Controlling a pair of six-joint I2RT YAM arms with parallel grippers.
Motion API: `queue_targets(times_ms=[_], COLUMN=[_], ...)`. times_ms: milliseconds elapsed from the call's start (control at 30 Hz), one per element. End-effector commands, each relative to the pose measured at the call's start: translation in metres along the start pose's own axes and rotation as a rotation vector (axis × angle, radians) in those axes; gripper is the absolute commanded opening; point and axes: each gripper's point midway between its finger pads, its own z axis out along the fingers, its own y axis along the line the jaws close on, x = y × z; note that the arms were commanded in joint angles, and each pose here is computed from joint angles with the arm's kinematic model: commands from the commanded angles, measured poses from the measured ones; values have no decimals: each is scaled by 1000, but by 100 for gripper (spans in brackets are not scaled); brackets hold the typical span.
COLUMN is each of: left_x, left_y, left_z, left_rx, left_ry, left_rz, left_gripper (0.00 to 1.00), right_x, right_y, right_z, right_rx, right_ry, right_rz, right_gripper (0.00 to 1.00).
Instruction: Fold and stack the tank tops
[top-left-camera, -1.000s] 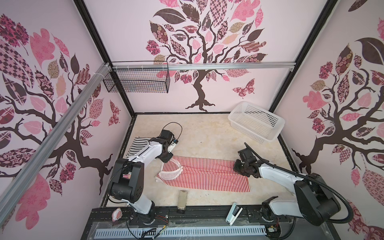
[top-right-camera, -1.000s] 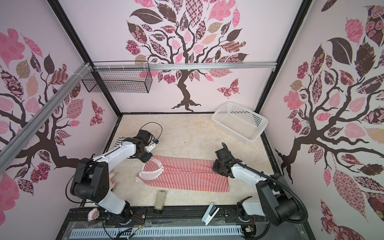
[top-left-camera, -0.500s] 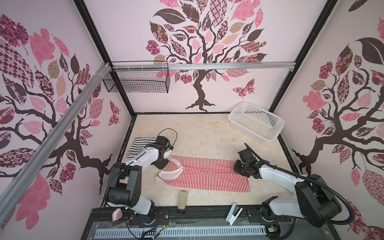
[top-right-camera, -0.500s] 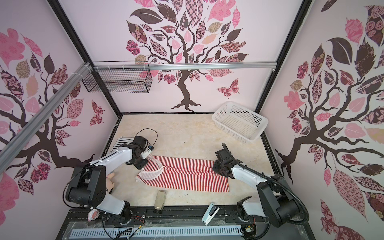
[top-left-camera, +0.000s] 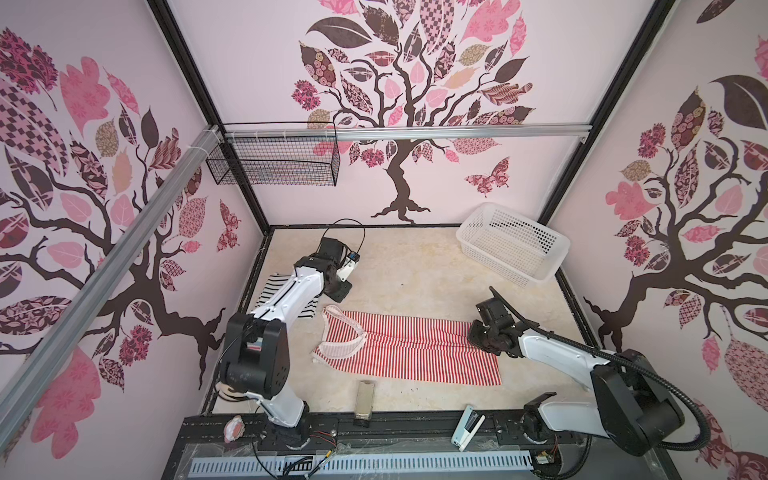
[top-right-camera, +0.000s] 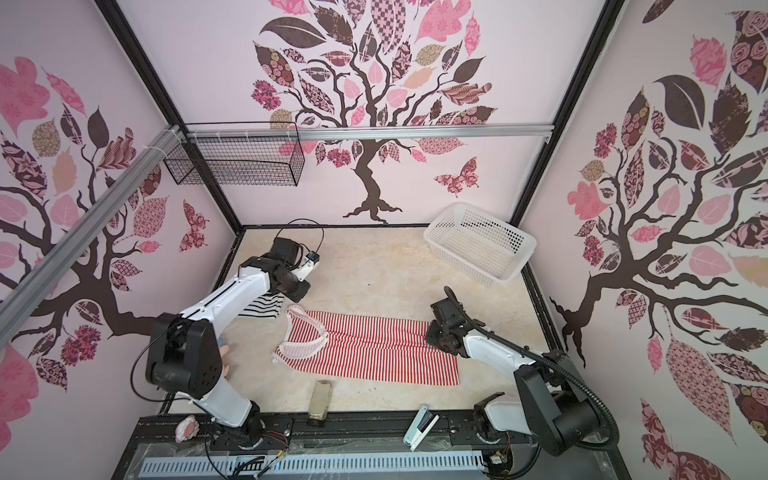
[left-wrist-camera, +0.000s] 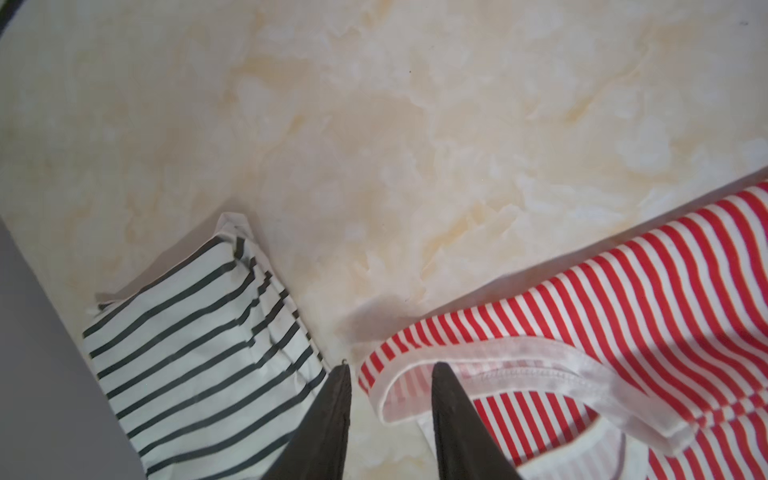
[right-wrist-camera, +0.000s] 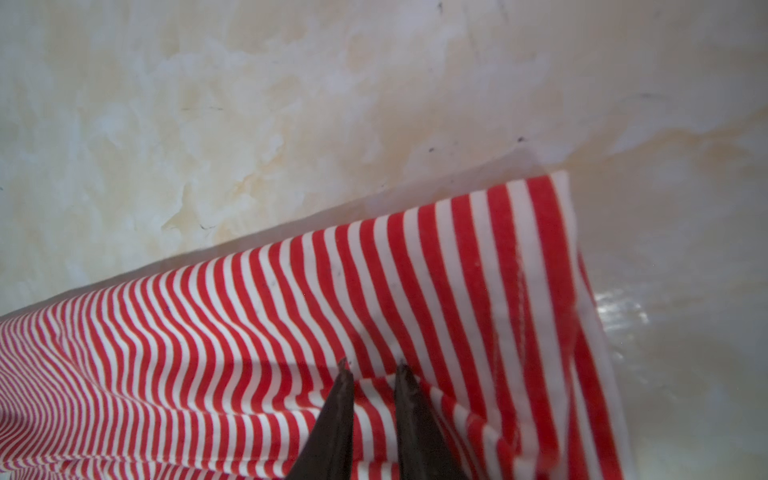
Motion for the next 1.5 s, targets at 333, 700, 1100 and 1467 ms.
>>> queue_targets(times_ms=[333,700,1100,1467], left_x=[21,78,117,76], left_y=[-9,-7,-11,-1], left_z=[43,35,48,60], left_rx=[-9,9,-46,-29], left_ry=[121,172,217,202], left_rz=[34,-14,-18,0], left_gripper=[35,35,35,36], right_x=[25,25,29,29], right_y=[-39,-38,-45,-69], right_z=[4,5,2,-10], right_rx=[147,149,167,219], right_ry=[73,83,87,53], right_rz=[-3,-11,-20,24], right_gripper=[23,23,23,24])
